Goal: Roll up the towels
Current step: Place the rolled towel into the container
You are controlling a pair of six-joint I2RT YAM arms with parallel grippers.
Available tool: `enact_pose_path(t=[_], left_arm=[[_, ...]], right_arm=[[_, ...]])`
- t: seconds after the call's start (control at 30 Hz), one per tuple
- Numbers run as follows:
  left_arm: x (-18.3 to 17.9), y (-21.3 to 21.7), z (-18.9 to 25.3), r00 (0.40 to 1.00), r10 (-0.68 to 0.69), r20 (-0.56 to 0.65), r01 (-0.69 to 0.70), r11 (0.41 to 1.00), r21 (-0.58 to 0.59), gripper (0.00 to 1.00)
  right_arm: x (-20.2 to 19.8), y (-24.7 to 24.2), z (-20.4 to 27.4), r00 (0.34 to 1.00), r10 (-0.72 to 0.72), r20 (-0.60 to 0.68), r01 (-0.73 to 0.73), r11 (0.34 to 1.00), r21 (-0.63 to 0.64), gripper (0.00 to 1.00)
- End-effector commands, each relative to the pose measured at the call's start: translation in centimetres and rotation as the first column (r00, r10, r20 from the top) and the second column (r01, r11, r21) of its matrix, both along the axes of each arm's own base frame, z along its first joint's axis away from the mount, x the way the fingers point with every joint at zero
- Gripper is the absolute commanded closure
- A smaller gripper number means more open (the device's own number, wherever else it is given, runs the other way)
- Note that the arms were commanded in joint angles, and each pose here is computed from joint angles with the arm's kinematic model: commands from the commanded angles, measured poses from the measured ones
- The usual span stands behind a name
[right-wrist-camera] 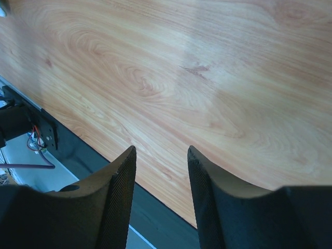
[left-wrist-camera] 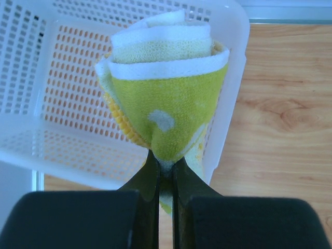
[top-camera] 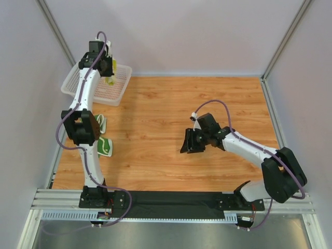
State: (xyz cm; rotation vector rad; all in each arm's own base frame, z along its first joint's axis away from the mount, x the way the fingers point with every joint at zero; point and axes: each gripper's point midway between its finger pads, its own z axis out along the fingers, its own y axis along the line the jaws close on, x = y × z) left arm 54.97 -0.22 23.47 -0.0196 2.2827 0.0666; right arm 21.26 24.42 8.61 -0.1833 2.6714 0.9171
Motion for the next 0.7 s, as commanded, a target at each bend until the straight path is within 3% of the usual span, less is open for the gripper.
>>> enact_pose_path(t=[0.0, 0.17, 0.33, 0.47, 0.67], left_arm=[[4.1, -0.7, -1.3, 0.99, -0.126, 0.058, 0.127, 0.992, -0.009, 1.0], [6.7, -0.6, -5.2, 0.987, -0.156, 0.033, 0.159, 0.978, -0.133, 1.0], [8.4, 0.1, -8.0, 0.99, -0.138, 0.04, 0.143, 0.973, -0.181, 1.0], [8.5, -0.7, -9.1, 0.979, -0.201, 0.045, 0.205, 0.933, -0.294, 1.0], [6.7, -1.4, -11.5, 0.959, -0.28, -0.042, 0.253, 0.914, -0.318, 1.0]], right_arm=[[0.9, 1.2, -0.3, 1.0, 0.016, -0.004, -0.016, 0.999, 0.034, 0.55], [1.8, 1.9, -1.3, 0.999, 0.023, -0.035, -0.022, 0.999, 0.024, 0.56], [2.6, 2.8, -1.1, 0.999, 0.024, -0.043, -0.022, 0.999, 0.041, 0.56], [2.9, 3.1, -1.2, 0.998, 0.031, -0.05, -0.029, 0.999, 0.042, 0.57], [2.7, 3.5, -2.1, 0.995, 0.041, -0.096, -0.037, 0.998, 0.041, 0.58]])
